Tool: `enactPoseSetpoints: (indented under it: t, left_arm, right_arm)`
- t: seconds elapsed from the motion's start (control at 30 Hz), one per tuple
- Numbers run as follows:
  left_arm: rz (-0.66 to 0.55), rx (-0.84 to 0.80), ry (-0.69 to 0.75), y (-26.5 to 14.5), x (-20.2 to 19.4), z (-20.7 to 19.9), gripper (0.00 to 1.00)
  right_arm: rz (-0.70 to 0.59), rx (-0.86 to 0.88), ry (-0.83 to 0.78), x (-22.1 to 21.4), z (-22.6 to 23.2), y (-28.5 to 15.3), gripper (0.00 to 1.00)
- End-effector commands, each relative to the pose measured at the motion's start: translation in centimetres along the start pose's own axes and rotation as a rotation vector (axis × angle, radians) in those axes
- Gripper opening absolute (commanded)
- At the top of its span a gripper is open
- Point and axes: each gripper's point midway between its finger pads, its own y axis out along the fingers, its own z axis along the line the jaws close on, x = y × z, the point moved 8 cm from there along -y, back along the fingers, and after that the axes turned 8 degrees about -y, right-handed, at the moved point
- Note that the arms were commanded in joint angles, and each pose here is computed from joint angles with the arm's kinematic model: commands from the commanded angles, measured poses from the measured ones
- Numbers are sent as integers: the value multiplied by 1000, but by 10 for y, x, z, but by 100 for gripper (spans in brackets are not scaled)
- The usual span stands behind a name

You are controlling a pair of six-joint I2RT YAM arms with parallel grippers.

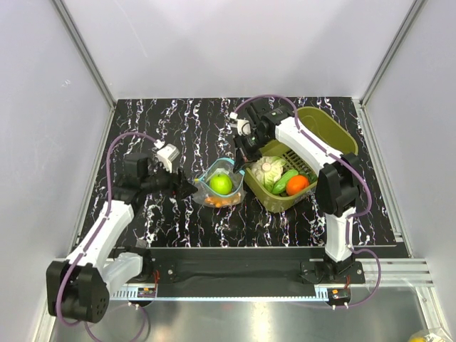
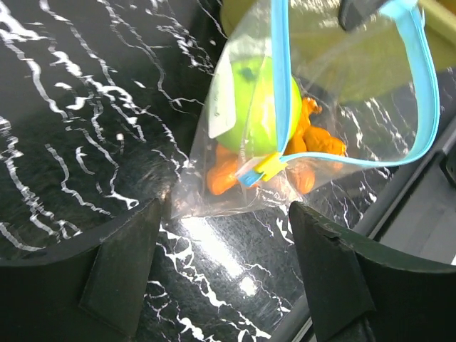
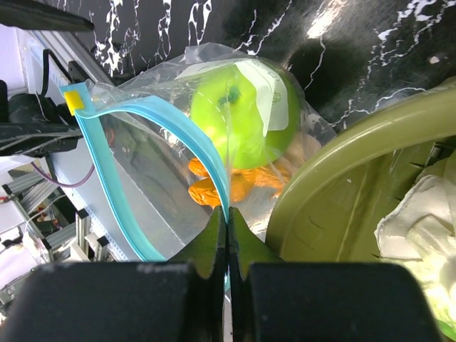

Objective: Place the food in the zip-top bag and seal the zipper
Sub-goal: Zip the zipper food storage bag at the center of the board.

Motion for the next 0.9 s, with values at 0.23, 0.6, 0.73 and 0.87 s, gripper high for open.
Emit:
enactPoseSetpoints:
  t: [0.23,0.6,0.73,0.87]
  left_arm:
    - [-39,-197,96,20,10,0,63]
    - [-90,-209,73,49,19,20,0]
    - [-110,-244,110,52,38,18,0]
    - [-124,-279,113,50,51,12,0]
  right_arm:
    - [-57,-61,-3,12,-13,-10,0]
    - [-79,-94,-28,15,-14,-16,21]
    - [-167,-140,-82,22,-1,-34,39]
    - [-273,-198,-188,39,17,-52,56]
